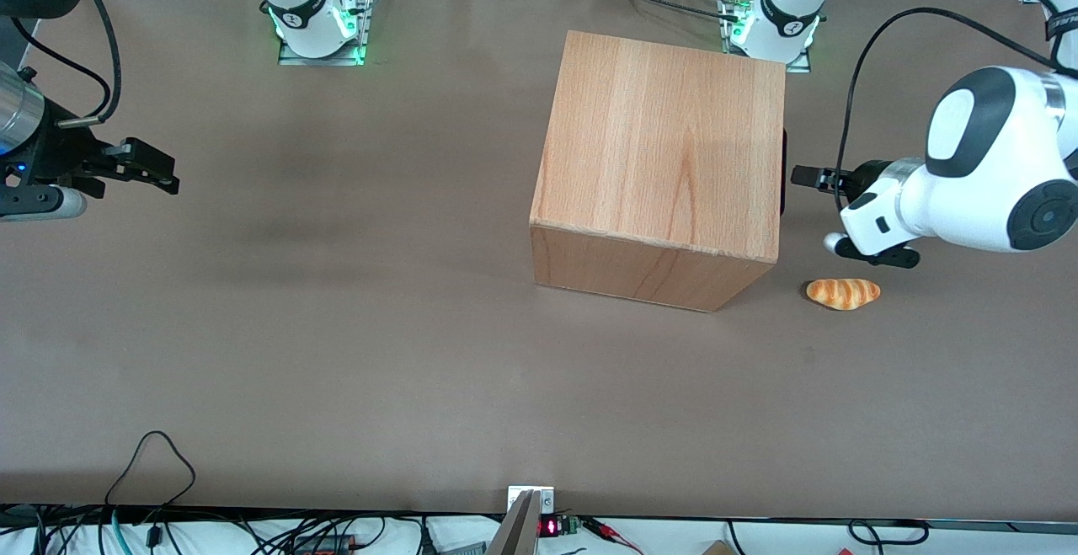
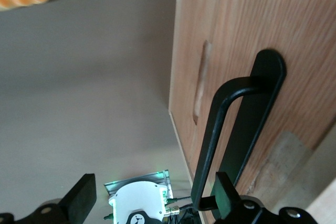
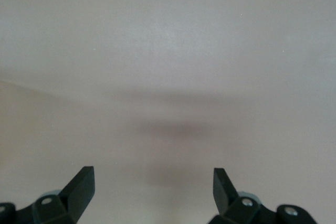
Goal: Open top drawer with left arm
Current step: 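Move the open left gripper toward the black drawer handle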
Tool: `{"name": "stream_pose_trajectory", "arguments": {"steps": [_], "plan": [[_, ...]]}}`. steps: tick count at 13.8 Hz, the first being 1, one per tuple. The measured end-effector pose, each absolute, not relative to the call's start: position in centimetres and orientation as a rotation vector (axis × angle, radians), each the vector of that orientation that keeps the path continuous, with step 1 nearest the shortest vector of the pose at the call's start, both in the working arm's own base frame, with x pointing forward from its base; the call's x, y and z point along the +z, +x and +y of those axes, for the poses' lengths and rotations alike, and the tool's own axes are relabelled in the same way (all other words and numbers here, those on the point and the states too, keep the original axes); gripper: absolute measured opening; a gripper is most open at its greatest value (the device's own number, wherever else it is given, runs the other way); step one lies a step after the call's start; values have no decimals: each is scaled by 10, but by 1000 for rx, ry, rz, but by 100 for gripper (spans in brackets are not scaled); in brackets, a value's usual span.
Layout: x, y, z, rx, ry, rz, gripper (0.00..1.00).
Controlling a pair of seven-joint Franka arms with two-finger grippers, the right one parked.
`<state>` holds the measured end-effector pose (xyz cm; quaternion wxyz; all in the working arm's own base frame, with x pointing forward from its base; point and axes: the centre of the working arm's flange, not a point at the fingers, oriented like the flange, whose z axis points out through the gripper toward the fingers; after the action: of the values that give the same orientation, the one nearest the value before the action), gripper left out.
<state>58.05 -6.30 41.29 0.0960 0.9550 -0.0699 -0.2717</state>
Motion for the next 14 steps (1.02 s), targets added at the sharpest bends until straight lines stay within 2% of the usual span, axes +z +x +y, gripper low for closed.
{"name": "stream_pose_trajectory", "arguments": {"steps": [14], "plan": [[379, 577, -69, -871, 2739, -301, 100]]}}
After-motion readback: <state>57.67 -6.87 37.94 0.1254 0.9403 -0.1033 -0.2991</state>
